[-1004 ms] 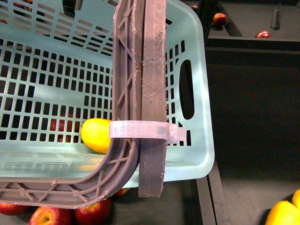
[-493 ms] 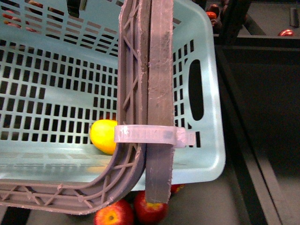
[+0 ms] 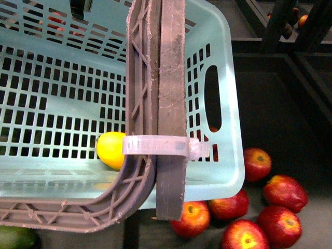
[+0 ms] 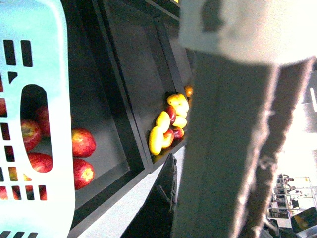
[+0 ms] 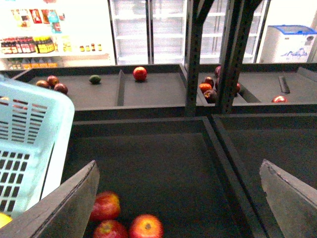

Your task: Pick mango and avocado into basket

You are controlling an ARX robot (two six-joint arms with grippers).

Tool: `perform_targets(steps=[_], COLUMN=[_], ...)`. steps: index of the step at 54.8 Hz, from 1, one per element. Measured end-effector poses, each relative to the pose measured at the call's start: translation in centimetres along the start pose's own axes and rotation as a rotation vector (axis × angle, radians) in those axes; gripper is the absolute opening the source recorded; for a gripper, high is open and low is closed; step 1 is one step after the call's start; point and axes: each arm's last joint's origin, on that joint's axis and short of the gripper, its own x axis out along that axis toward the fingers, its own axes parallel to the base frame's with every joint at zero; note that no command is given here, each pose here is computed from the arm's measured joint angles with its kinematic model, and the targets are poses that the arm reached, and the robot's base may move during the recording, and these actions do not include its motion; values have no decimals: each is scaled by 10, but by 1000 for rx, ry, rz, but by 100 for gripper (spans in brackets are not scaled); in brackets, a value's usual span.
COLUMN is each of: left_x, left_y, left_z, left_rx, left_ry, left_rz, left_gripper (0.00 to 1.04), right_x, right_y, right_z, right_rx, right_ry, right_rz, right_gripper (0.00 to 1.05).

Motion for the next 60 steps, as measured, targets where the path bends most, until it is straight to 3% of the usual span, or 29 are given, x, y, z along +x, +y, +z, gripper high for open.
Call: perform_targets(steps=[60], left_x=[-4], left_y=[4], left_z=[4], left_rx=[-1], left_ry=[-32], left_rz=[27], left_gripper=[7], right_x=[0], right_y=[0], right_z=[0], right_rx=[-2], right_ry=[0], right_rz=[5], right_gripper=[97])
